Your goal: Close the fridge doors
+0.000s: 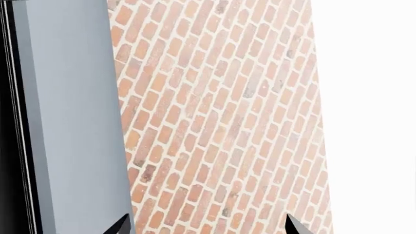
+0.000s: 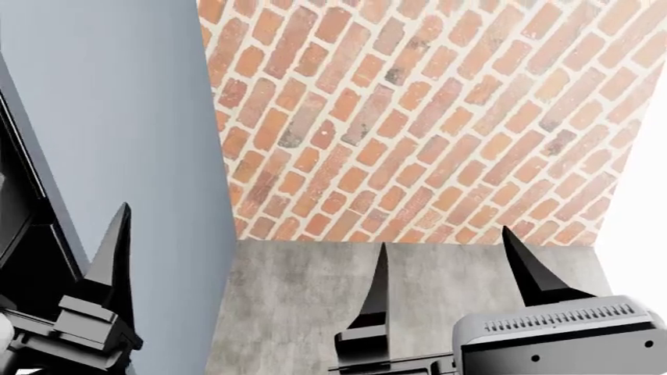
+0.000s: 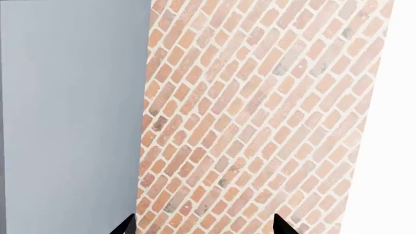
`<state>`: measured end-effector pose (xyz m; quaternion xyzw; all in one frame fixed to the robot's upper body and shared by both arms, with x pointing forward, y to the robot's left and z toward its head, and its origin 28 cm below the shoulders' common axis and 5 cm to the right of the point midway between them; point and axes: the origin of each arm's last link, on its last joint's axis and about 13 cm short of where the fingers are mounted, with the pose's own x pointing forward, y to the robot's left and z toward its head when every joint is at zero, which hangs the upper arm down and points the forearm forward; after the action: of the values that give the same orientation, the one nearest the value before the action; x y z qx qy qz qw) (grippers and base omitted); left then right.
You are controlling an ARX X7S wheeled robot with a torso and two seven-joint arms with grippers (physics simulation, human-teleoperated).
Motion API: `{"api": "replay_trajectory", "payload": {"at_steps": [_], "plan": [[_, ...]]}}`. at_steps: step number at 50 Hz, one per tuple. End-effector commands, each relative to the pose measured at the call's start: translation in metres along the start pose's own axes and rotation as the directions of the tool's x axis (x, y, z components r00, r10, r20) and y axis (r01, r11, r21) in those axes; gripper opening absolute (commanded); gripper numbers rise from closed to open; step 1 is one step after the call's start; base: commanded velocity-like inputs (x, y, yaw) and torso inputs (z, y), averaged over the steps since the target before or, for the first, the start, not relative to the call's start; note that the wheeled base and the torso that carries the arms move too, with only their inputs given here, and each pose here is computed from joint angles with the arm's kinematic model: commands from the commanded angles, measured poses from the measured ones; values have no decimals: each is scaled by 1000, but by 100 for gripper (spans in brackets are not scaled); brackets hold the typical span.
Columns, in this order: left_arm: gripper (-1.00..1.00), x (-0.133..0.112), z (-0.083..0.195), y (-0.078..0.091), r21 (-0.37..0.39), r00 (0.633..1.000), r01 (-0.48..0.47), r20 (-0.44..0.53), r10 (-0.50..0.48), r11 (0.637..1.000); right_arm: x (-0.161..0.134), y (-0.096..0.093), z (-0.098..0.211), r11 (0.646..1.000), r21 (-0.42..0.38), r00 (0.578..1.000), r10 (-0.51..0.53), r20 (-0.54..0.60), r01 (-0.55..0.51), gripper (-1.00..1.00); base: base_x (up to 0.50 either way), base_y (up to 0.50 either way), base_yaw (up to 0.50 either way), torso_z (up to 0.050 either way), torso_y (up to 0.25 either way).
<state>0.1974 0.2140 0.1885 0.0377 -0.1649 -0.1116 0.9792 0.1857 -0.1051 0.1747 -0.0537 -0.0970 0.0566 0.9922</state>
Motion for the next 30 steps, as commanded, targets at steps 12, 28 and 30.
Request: {"api": "replay_trajectory", "payload": {"at_steps": [12,28,30], "plan": [[100,2,3,4,1,999,-41,4,41,999,-1,-4,1,1000,2,1000,-23,11,23,100,373,0,0,0,2],[100,12,19,52,87,960,-280,15,280,956,-1,-3,-1,1000,6,1000,-22,-1,22,100,0,0,0,0,0],[100,17,20,62,111,945,-327,21,327,939,-1,-3,-1,1000,7,1000,-21,-2,21,100,0,0,0,0,0]]}}
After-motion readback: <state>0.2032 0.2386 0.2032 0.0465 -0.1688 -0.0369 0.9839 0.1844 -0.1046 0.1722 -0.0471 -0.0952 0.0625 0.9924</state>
